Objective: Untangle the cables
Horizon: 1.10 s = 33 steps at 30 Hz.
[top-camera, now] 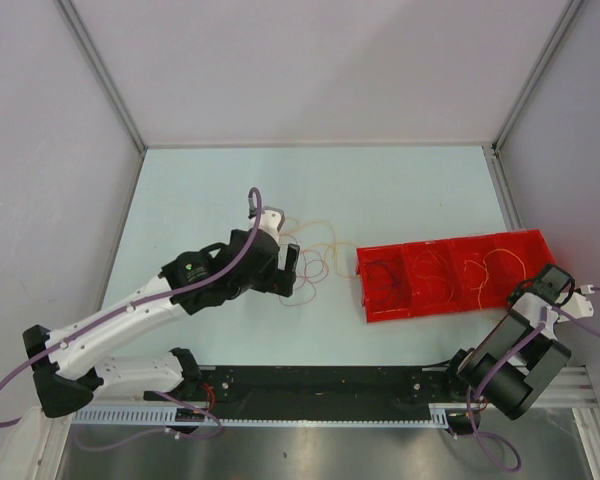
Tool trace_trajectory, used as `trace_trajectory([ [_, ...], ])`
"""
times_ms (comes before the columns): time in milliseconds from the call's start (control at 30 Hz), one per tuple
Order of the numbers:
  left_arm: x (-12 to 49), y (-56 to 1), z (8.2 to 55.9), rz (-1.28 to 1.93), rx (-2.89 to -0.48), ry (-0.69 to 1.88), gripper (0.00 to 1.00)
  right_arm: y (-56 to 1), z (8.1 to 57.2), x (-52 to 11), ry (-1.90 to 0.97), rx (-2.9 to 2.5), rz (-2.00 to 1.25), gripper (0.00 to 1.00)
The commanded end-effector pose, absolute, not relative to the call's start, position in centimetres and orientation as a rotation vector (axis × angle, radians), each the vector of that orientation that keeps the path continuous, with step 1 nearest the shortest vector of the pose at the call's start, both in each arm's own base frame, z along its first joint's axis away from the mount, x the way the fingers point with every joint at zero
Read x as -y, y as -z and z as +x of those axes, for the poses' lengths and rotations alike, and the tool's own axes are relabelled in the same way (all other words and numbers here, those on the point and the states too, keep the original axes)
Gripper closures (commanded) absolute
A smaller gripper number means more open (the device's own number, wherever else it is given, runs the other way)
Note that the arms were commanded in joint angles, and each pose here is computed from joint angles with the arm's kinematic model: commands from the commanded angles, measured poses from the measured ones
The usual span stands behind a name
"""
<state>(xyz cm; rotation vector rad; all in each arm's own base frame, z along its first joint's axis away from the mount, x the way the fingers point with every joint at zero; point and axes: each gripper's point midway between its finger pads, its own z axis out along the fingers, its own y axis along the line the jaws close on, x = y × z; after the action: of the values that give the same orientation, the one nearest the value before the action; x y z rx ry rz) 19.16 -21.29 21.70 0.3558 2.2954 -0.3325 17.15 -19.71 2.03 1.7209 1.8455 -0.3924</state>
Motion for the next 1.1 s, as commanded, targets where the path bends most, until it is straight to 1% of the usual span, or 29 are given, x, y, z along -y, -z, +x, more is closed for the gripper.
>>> trace_trajectory([
  [0, 20.3, -22.4, 19.6, 0.342, -2.262, 0.301, 0.02, -2.5, 17.2, 20.2, 0.405, -1.817, 1.712, 1.0],
  [233, 19.7, -22.6, 19.7, 0.329, -2.256, 0.292, 0.02, -4.1, 17.0, 19.6, 0.391, -1.799, 1.689, 1.0],
  [467, 18.6, -23.9, 19.6, 0.293, -2.236, 0.285, 0.02, -8.4, 17.5, 18.0, 0.341, -1.767, 1.618, 1.0],
  [500, 18.4, -24.1, 19.5, 0.285, -2.229, 0.286, 0.02, -10.1, 18.2, 17.9, 0.325, -1.738, 1.584, 1.0],
  [600, 17.8, -24.4, 19.5, 0.263, -2.218, 0.28, 0.02, -12.4, 19.4, 16.9, 0.285, -1.717, 1.534, 1.0],
  [767, 17.0, -24.5, 19.4, 0.232, -2.208, 0.266, 0.02, -15.5, 21.7, 15.6, 0.219, -1.697, 1.426, 1.0],
  [900, 16.3, -24.4, 19.4, 0.213, -2.2, 0.254, 0.03, -16.6, 24.1, 14.7, 0.205, -1.725, 1.314, 1.0],
  [1067, 15.6, -24.3, 19.3, 0.193, -2.175, 0.256, 0.03, -15.9, 27.1, 13.6, 0.265, -1.794, 1.179, 1.0],
])
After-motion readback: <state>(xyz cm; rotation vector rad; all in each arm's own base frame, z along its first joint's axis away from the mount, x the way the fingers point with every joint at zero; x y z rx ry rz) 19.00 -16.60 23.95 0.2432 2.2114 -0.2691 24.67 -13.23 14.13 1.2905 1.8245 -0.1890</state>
